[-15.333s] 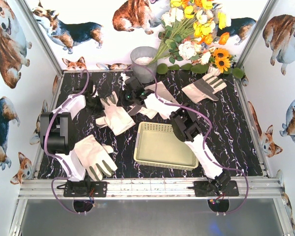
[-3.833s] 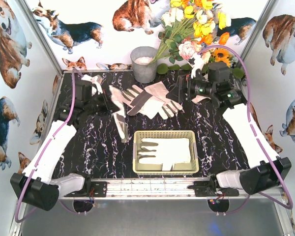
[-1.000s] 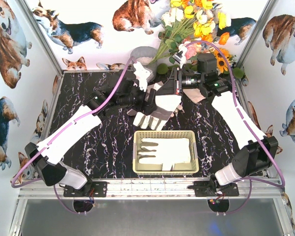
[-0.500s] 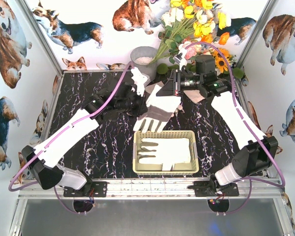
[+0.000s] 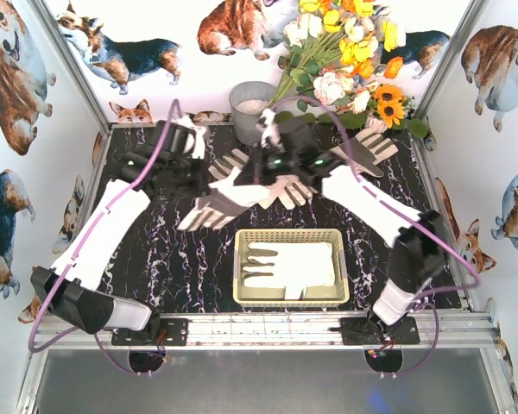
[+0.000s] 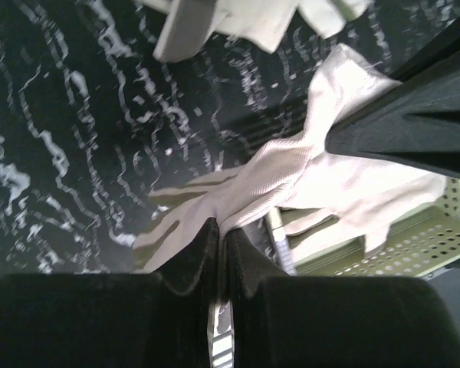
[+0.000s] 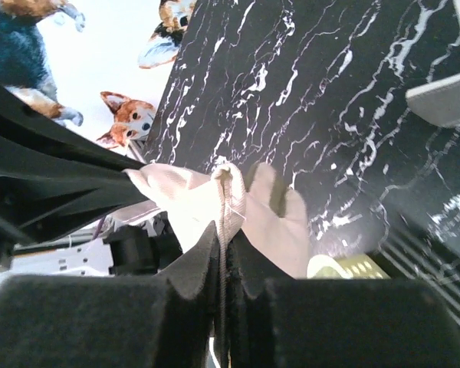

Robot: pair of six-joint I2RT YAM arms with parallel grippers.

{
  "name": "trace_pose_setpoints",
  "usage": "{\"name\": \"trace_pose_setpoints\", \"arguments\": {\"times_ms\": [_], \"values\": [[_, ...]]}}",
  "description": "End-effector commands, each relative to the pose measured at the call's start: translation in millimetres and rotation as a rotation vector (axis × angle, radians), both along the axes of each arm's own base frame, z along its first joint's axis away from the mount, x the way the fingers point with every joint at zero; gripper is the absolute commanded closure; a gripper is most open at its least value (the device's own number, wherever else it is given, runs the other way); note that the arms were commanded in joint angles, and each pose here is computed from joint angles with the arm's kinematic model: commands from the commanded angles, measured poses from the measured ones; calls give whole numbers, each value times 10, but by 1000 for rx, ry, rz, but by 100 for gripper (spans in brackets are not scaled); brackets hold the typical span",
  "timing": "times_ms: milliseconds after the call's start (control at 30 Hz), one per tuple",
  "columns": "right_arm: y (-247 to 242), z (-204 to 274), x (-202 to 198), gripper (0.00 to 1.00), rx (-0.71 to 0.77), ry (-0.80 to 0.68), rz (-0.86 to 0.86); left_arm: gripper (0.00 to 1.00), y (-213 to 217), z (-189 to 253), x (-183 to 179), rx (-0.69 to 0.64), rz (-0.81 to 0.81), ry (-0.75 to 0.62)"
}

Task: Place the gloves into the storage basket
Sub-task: Place the glove at the center of the board.

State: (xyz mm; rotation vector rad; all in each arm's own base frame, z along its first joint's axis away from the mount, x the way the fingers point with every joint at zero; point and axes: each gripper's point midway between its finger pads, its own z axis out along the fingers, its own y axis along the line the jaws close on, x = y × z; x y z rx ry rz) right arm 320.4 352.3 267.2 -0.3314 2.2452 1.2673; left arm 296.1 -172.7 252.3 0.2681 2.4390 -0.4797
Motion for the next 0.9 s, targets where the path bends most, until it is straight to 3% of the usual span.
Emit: {"name": "trace_pose_setpoints", "arguments": {"times_ms": [0, 267, 467, 700, 767, 867], "values": [[293, -220, 312, 100, -15, -29, -128, 100, 480, -248, -118, 104, 39, 128], [971, -1088, 212, 100, -117, 36, -130, 100, 947, -889, -107, 287, 82, 318], [1110, -1613, 254, 100, -181, 76, -201, 97, 1083, -1149, 237, 371, 90, 300], [982, -1960, 325, 100, -233, 193, -367, 76, 1182, -1374, 614, 462, 109, 297], [940, -2015, 355, 100, -234, 210, -418, 73, 1193, -1318, 696, 469, 124, 274], [910, -1996, 436, 100, -206, 211, -488, 60, 1210, -1126, 759, 458, 172, 225]]}}
